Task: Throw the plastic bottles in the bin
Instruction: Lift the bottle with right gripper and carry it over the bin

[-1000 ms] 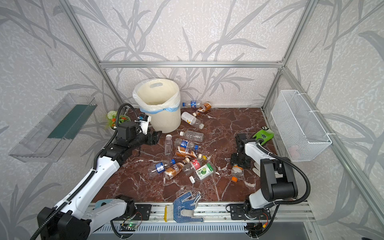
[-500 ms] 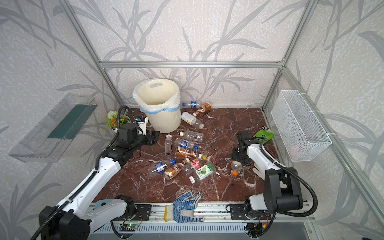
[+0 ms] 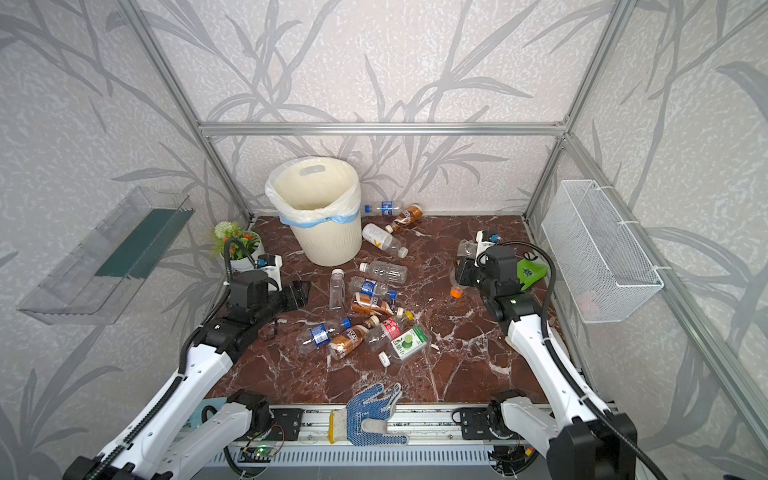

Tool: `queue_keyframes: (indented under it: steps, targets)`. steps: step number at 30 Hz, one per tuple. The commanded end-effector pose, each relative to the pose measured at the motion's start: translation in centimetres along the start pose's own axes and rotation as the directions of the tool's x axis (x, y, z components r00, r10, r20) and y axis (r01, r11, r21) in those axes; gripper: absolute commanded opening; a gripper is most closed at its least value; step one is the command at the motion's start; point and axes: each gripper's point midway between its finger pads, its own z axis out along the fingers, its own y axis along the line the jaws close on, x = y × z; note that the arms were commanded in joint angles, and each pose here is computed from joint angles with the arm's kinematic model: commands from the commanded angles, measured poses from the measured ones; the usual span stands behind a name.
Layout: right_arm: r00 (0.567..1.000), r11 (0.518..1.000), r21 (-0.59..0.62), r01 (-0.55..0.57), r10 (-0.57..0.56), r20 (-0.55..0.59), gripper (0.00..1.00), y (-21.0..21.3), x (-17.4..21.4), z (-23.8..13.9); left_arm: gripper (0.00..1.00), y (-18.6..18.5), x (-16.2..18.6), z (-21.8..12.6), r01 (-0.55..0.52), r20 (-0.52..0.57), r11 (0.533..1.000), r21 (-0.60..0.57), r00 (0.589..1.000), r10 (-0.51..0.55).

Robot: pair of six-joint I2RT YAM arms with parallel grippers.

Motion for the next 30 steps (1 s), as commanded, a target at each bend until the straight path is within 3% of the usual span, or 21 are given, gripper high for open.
queue_keyframes:
  steps: [1,8,12,15,18,20,21,23,26,30]
  targets:
    - [0.970,0.993,-0.028,0.111,-0.102,0.219,0.47,2.2,-5.1,-3.0,0.72,1.1,1.5,-0.4,0.053,-0.026,0.998,-0.041,0.998,-0.054]
    - [0.932,0.980,-0.115,0.164,-0.116,0.343,0.48,5.8,-9.3,-5.8,0.72,1.6,1.4,-2.2,0.005,0.015,0.999,-0.048,1.000,-0.005]
    - [0.895,0.947,-0.230,0.226,-0.109,0.432,0.48,12.0,-13.8,-4.9,0.72,1.8,1.2,-3.1,-0.018,0.011,0.997,-0.069,1.000,0.019]
    - [0.889,0.885,-0.355,0.302,-0.127,0.440,0.48,20.3,-17.1,-1.5,0.72,1.5,0.9,-3.7,-0.033,0.022,0.998,-0.062,0.999,0.034]
    - [0.908,0.791,-0.503,0.349,-0.151,0.392,0.47,29.6,-20.7,3.6,0.72,1.2,0.8,-3.7,-0.037,0.025,0.998,-0.046,0.999,0.039]
    - [0.914,0.768,-0.535,0.351,-0.158,0.374,0.52,33.1,-22.5,6.7,0.72,0.8,0.9,-3.7,-0.045,0.009,0.999,-0.028,0.999,0.046]
    - [0.908,0.731,-0.591,0.341,-0.093,0.409,0.59,33.7,-23.1,6.7,0.72,0.4,1.0,-3.7,-0.056,-0.006,0.998,-0.013,0.998,0.056]
    - [0.945,0.731,-0.641,0.235,-0.018,0.326,0.79,32.8,-23.0,8.6,0.72,-0.2,1.4,-3.8,-0.090,-0.047,0.996,0.010,0.995,0.091]
    - [0.924,0.768,-0.558,0.313,-0.110,0.367,0.87,31.6,-20.8,9.1,0.72,-0.7,2.3,-4.0,-0.167,-0.103,0.986,0.029,0.980,0.169]
    - [0.925,0.763,-0.553,0.335,-0.156,0.346,0.89,30.7,-19.7,8.3,0.73,-1.4,3.0,-3.5,-0.255,-0.150,0.965,0.057,0.954,0.261]
